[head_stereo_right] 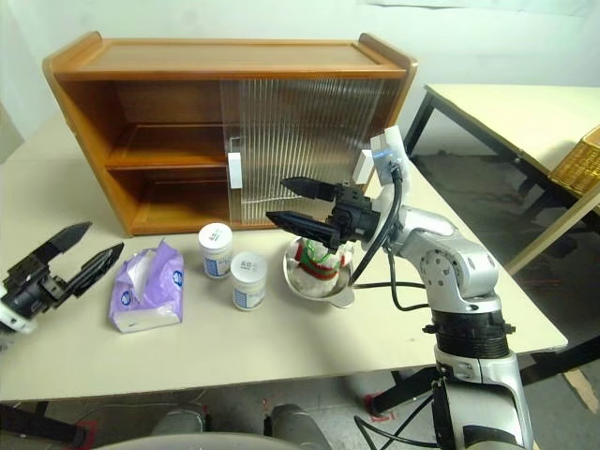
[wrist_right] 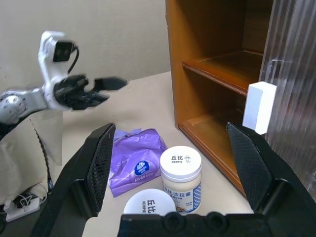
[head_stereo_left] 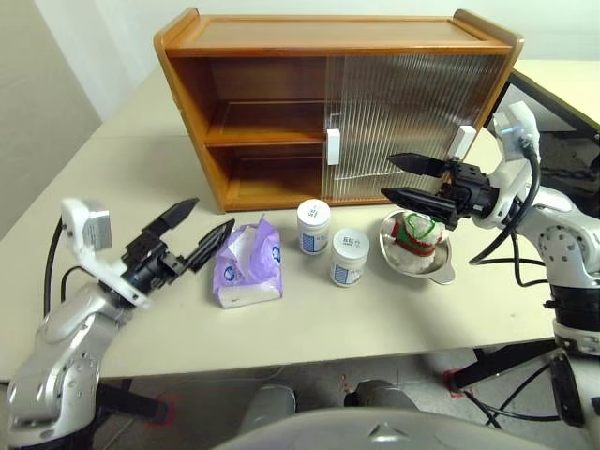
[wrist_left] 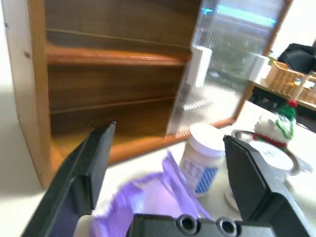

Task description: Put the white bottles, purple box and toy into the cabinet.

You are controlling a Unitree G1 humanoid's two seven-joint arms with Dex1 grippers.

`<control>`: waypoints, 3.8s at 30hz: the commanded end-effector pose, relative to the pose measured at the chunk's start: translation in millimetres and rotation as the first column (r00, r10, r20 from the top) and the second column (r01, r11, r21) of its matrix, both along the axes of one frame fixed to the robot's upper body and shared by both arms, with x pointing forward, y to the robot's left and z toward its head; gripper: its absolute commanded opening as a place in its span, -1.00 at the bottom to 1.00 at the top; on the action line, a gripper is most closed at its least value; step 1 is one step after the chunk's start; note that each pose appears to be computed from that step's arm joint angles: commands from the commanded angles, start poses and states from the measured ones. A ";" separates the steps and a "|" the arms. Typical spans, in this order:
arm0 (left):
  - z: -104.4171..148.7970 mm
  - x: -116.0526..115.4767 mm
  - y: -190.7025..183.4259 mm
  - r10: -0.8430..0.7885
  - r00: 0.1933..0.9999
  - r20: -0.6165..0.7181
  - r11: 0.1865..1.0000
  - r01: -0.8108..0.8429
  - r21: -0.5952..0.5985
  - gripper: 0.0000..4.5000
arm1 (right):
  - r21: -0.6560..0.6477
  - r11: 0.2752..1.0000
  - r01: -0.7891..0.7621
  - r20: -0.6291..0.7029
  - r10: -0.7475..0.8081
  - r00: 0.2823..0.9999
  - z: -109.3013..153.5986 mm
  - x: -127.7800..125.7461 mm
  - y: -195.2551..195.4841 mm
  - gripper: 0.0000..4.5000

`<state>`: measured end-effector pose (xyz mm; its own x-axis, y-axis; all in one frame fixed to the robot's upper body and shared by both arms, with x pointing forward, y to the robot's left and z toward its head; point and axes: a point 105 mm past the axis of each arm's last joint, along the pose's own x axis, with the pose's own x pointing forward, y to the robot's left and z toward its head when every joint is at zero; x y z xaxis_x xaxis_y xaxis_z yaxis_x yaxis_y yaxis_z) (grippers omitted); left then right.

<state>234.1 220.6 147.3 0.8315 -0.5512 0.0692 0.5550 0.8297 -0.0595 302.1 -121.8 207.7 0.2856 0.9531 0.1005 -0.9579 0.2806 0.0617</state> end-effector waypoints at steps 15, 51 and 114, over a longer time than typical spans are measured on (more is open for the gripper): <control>-52.8 -49.9 13.0 -0.031 0.990 -0.137 0.996 0.041 0.074 0.99 | -0.018 1.000 -0.022 0.013 0.022 1.000 3.6 1.2 2.2 1.00; -121.0 -16.7 14.4 0.041 0.971 -0.236 0.991 -0.010 0.134 0.25 | -0.004 1.000 -0.003 0.043 0.003 0.999 12.1 0.2 4.1 1.00; 84.0 124.1 -20.9 0.006 0.959 0.284 0.998 0.013 -0.064 -0.99 | 0.013 1.000 0.017 0.069 -0.018 0.997 11.5 3.4 8.3 1.00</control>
